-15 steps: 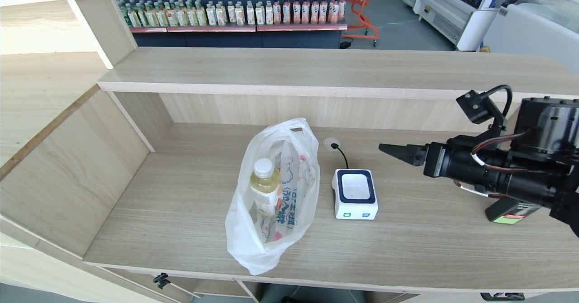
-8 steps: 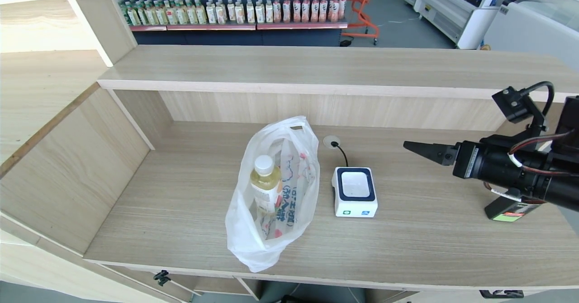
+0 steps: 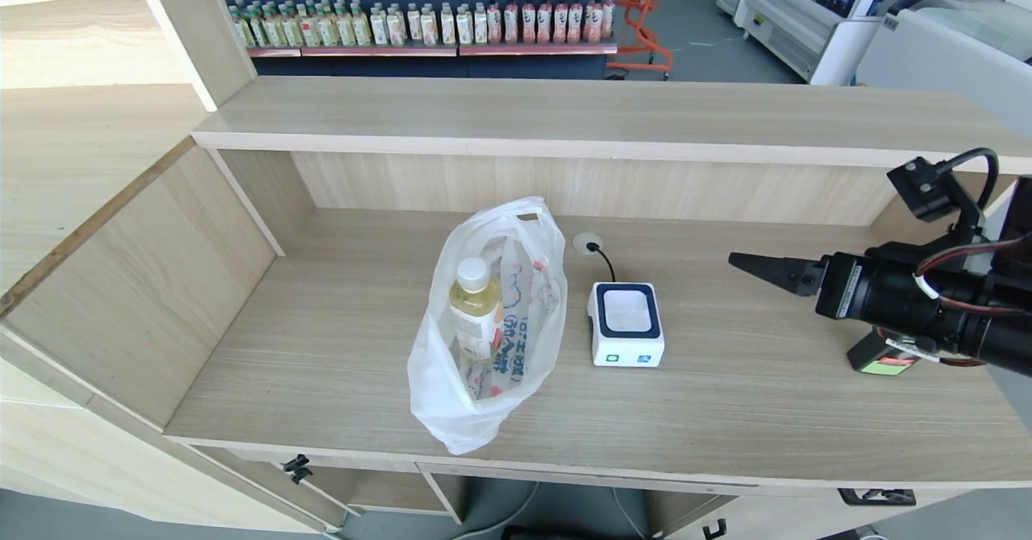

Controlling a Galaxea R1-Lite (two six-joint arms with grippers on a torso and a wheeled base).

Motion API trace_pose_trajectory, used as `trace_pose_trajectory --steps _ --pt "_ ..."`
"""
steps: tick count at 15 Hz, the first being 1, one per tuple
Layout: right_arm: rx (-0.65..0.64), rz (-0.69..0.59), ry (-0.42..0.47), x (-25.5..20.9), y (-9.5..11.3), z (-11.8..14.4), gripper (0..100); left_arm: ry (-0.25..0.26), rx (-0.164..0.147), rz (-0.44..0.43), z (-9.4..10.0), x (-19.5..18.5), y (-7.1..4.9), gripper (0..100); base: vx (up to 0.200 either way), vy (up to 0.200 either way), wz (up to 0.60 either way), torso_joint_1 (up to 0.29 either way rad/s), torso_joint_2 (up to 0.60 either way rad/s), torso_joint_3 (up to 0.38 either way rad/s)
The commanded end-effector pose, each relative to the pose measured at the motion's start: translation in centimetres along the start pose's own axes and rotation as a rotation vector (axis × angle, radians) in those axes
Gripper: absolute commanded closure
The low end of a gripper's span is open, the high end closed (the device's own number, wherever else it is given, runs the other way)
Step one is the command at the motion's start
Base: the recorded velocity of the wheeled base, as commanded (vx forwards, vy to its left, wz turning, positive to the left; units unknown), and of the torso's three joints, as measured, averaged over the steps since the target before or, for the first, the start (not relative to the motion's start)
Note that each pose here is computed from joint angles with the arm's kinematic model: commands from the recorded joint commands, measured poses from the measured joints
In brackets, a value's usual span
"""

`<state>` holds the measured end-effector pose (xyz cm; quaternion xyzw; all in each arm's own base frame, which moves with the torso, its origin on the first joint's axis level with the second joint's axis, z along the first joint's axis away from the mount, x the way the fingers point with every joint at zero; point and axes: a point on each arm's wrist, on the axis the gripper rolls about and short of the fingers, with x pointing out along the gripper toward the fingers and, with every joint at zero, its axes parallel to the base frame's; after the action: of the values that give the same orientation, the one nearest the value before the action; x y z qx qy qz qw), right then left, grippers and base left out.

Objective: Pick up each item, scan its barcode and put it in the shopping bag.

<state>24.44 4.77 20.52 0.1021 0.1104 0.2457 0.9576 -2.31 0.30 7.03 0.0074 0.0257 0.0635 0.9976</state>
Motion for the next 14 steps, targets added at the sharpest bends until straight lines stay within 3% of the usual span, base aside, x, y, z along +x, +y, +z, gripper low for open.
trace_pose_trajectory --steps 1,4,6,12,14 --pt "-0.002 -0.055 0.006 -0.2 -1.4 -0.2 0 0.0 0.001 0.001 0.0 0.0 0.0 0 0.0 -0.2 0.0 -0.002 0.0 0.002" --pt "0.005 -0.099 0.043 -0.7 -2.4 -1.3 0 0.0 0.001 0.001 0.0 0.0 0.0 0 0.0 -0.2 0.0 0.01 0.01 0.001" --pt "0.008 -0.101 0.055 -1.5 -2.1 -1.9 0 0.0 -0.001 0.001 0.0 0.0 0.0 0 -0.2 0.0 0.0 0.002 0.0 0.0" --pt "0.004 -0.059 0.052 -2.8 -0.7 -2.4 0 0.0 -0.001 0.0 0.0 0.0 0.0 0 0.0 0.0 0.0 0.0 0.0 0.0" --pt "0.005 -0.059 0.056 -2.9 -0.7 -2.5 0 0.0 -0.001 0.0 0.0 0.0 0.0 0 -0.2 0.0 0.0 0.007 0.0 0.002"
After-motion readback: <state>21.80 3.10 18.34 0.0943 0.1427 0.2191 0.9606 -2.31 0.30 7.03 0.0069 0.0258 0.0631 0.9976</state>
